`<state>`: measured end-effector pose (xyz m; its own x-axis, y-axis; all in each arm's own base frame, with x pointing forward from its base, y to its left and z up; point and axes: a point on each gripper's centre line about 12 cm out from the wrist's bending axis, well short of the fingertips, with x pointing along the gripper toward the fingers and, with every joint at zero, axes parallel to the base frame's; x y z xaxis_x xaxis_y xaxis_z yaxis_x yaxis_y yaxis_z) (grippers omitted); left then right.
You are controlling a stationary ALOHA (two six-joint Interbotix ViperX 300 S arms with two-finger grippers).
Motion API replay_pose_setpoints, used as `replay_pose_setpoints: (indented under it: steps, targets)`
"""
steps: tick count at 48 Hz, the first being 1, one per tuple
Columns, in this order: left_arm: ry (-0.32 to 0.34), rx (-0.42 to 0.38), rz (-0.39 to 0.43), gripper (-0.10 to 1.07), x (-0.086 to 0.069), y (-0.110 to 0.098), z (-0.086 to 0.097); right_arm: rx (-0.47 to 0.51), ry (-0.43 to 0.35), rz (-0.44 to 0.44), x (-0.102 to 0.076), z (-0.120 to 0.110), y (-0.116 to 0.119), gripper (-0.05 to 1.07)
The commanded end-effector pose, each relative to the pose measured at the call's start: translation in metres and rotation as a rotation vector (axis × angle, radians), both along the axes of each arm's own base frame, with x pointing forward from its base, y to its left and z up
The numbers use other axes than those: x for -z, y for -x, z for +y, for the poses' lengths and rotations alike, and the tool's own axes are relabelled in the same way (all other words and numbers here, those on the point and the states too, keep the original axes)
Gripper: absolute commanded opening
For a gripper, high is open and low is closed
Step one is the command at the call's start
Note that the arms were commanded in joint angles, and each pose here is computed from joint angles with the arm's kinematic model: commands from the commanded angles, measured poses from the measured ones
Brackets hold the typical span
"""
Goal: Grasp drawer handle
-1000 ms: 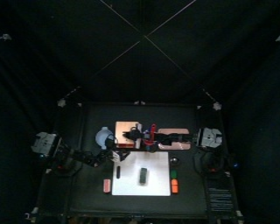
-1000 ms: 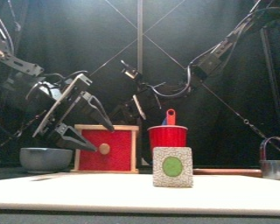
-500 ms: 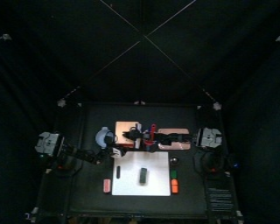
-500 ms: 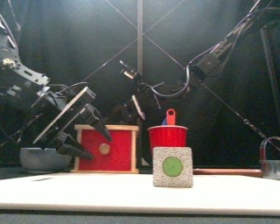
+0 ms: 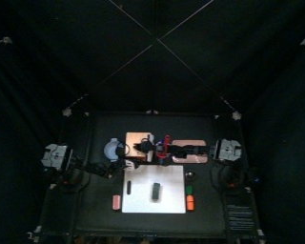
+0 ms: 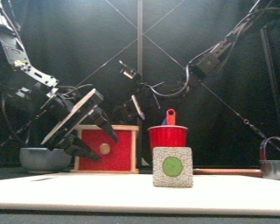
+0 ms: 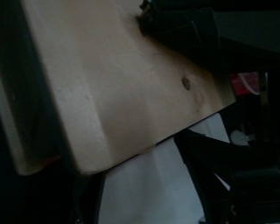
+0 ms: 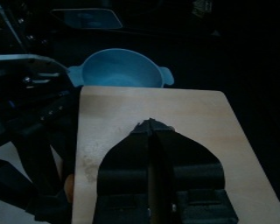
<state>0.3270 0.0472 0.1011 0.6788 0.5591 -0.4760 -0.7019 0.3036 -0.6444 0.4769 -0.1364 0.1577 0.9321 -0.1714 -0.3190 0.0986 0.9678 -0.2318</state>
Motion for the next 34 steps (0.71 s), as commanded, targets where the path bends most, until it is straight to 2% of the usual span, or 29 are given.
replay_pose_setpoints:
  steps: [1, 16, 26, 34]
  targets:
    - [-0.008, -0.023, -0.031, 0.9, -0.0075, -0.0071, 0.0069, -0.002, 0.007, -0.019, -0.0122, 0.0013, -0.0022, 0.04]
    - [0.007, -0.046, -0.025, 0.78, -0.0047, -0.0033, 0.0083, 0.002, 0.003, -0.012, -0.0114, 0.0011, -0.0019, 0.04]
    - [0.015, -0.048, -0.029, 0.78, -0.0061, -0.002, 0.0081, 0.0, 0.001, -0.007, -0.0099, 0.0023, -0.0026, 0.04]
    - [0.029, -0.05, -0.052, 0.78, -0.0131, -0.0021, 0.0072, 0.003, 0.0, 0.005, -0.0082, 0.0022, -0.0018, 0.04]
